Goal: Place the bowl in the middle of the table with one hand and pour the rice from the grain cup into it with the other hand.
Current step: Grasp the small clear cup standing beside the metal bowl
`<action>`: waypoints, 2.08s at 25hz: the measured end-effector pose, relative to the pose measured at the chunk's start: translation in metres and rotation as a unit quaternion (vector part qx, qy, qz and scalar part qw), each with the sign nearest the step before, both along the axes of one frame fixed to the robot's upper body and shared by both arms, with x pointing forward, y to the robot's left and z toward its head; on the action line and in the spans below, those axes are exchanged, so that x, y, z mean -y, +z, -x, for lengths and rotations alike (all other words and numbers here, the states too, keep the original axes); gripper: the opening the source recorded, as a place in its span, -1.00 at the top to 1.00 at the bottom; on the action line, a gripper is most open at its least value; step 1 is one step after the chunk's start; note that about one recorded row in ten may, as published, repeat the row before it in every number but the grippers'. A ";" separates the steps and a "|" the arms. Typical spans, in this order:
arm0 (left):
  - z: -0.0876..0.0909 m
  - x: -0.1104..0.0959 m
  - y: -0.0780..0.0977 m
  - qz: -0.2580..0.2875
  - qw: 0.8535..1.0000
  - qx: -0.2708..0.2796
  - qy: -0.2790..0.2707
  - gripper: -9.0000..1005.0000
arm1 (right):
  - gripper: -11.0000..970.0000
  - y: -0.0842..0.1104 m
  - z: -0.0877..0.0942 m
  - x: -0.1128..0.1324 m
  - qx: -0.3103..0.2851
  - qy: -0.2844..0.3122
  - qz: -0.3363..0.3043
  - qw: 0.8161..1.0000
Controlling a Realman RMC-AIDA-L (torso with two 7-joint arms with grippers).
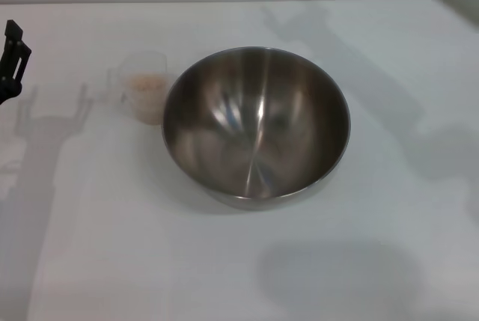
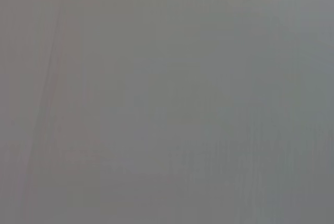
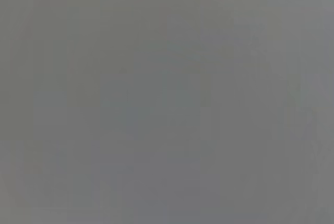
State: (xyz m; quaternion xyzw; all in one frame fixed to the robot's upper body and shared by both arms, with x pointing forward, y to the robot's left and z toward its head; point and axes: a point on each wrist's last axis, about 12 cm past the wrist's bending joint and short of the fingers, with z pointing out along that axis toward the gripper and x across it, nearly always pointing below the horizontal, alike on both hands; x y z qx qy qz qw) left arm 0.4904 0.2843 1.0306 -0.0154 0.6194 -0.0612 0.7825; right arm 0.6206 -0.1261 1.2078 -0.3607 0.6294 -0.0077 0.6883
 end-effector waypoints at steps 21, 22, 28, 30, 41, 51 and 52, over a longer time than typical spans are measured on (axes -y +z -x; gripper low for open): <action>0.029 0.016 -0.024 -0.049 0.994 -0.059 -0.082 -0.44 | -0.36 -0.129 0.072 0.118 0.128 -0.057 -0.266 0.954; 0.029 0.017 -0.026 -0.055 0.993 -0.066 -0.084 -0.44 | -0.36 -0.132 0.075 0.123 0.124 -0.063 -0.262 0.955; 0.019 0.025 -0.032 -0.075 0.987 -0.102 -0.102 -0.43 | -0.36 -0.142 0.082 0.134 0.113 -0.082 -0.250 0.958; 0.013 0.029 -0.034 -0.080 0.984 -0.113 -0.109 -0.43 | -0.36 -0.144 0.084 0.136 0.110 -0.085 -0.248 0.959; -0.007 0.038 -0.037 -0.126 0.974 -0.150 -0.114 -0.42 | -0.36 -0.148 0.091 0.144 0.112 -0.095 -0.243 0.959; -0.031 0.028 -0.034 -0.139 0.972 -0.171 -0.087 -0.41 | -0.36 -0.148 0.091 0.147 0.114 -0.101 -0.243 0.958; -0.033 0.029 -0.033 -0.141 0.971 -0.171 -0.088 -0.41 | -0.36 -0.148 0.091 0.147 0.115 -0.101 -0.243 0.958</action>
